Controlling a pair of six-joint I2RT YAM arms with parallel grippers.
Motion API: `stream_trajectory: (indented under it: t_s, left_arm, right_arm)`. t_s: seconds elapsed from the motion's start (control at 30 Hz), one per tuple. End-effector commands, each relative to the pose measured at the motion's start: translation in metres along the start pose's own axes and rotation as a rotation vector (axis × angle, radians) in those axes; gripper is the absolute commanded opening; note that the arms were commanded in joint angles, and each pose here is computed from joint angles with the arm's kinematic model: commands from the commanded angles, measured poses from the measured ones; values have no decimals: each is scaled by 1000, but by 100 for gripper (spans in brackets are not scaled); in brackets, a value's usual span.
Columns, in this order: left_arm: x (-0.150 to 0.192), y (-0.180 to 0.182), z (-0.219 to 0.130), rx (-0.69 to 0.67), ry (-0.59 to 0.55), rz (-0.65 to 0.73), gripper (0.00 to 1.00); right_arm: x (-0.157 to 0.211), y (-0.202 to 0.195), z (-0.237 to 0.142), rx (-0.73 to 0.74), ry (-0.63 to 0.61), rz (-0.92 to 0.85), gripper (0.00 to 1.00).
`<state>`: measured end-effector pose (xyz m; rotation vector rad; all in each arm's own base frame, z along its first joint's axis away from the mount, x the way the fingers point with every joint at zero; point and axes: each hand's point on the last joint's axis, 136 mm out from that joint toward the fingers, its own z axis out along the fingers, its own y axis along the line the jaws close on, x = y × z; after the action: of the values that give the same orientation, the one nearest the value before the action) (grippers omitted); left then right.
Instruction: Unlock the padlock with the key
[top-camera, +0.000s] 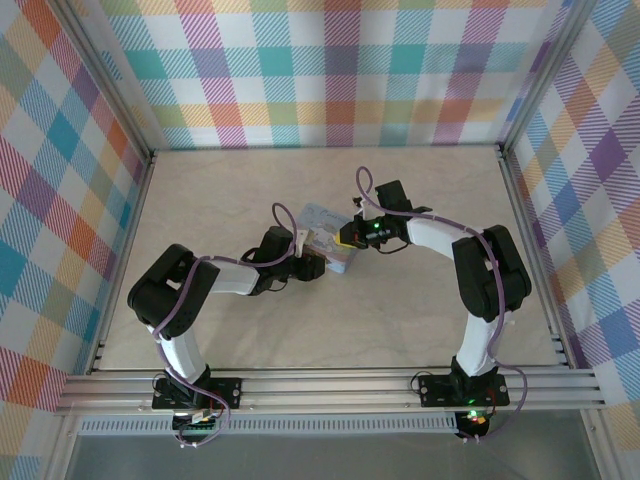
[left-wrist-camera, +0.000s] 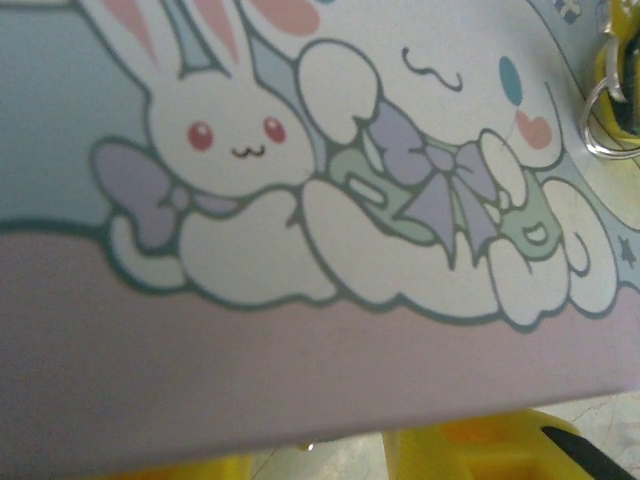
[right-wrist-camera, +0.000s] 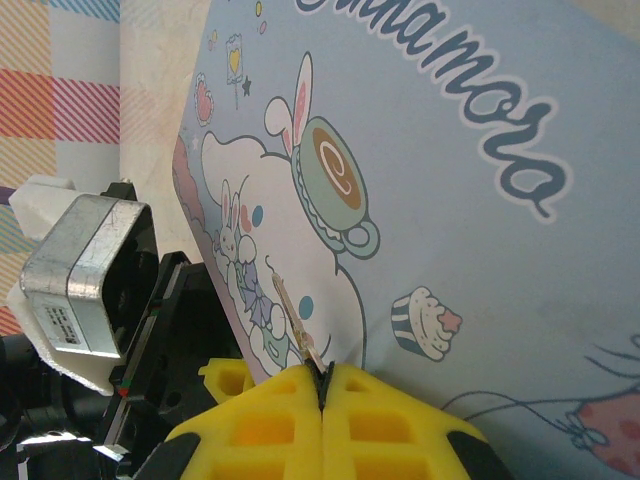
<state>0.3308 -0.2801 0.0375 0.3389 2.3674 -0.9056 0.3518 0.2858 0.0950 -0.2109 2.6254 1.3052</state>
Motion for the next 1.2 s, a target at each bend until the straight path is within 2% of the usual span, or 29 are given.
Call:
stream_trajectory:
  t_s: [0.0, 0.27, 0.5, 0.73, 0.97, 1.17]
  left_arm:
    - [-12, -6, 5, 16, -28, 4, 35]
    - [-14, -13, 2, 28, -27, 7, 25]
    - [-20, -24, -8, 37, -40, -20, 24]
    - [-23, -37, -22, 48, -36, -109, 23]
    - [-24, -47, -32, 73, -21, -195, 22]
    - [-26, -55, -32, 103, 10, -278, 19]
  right_arm:
    - [30, -27, 6, 92, 76, 65, 1]
    - [28, -25, 4, 86, 61, 56, 1]
    - [17, -9, -7, 74, 4, 1, 1]
    - [7, 9, -30, 96, -78, -104, 1]
    - [25, 9, -50, 142, -96, -200, 1]
    - [46, 15, -62, 120, -114, -292, 1]
